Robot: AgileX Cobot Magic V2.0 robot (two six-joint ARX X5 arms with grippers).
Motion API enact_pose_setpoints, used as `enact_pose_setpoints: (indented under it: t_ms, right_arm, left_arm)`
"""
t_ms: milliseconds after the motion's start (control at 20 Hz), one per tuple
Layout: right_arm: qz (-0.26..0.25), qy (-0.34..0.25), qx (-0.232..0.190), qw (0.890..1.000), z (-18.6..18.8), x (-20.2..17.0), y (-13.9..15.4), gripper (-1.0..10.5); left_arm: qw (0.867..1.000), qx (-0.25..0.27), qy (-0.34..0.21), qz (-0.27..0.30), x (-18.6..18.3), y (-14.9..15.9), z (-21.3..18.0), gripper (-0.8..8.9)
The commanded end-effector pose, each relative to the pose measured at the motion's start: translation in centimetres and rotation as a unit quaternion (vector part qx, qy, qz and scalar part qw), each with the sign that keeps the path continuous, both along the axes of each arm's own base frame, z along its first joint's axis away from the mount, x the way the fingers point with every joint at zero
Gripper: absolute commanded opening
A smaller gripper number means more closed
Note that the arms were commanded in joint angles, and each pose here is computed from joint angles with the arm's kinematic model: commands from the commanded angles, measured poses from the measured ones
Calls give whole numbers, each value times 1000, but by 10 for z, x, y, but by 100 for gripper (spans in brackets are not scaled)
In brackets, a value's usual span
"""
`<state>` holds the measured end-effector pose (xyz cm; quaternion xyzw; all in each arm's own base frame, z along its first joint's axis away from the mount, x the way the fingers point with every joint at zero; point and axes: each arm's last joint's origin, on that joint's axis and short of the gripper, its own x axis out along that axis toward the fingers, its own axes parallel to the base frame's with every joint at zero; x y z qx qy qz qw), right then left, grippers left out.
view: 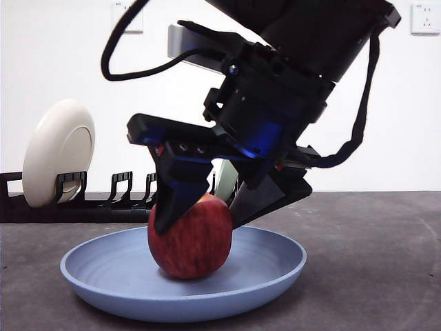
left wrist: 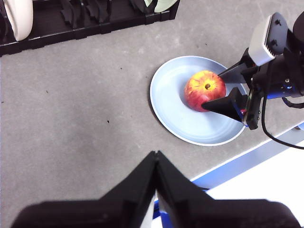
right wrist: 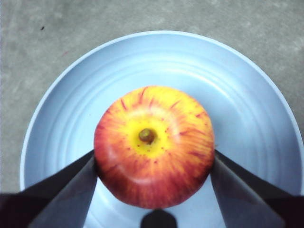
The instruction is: Take the blue plate from the plate rack,put the plate on the table,take the apple from the table,put the apple in the plate
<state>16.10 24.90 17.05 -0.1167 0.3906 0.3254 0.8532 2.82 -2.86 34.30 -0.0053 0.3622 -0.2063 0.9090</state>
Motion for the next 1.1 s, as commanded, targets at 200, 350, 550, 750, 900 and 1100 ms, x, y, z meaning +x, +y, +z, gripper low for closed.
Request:
enact_pose_setpoints:
  t_ms: [200,350,550,750,900,1100]
  right_arm:
    - [-7,19,-7,1000,-8,-1,-1,449]
    - [-2,22,0,1000,-4,-1,1,482]
    - [9,7,10,1000,23,2,6,482]
    - [23,-6,6,1000,63,-2,0,476]
    - [35,-14,-1,999,99,-12,-16,472]
    - [16,-64,5,998,148,-31,-51,394]
  left_arm:
    - [1000,6,-1,2,1,-2,-1,-8]
    - [1000,6,-2,2,1,-2,-1,-8]
    - [1000,7,-2,1,1,-2,-1,-8]
    - [1000,7,-2,1,1,-2,-1,-8]
    - [1000,8,-3,0,1,-2,-1,-4]
    - [1000,8,-3,0,1,-2,-1,-4]
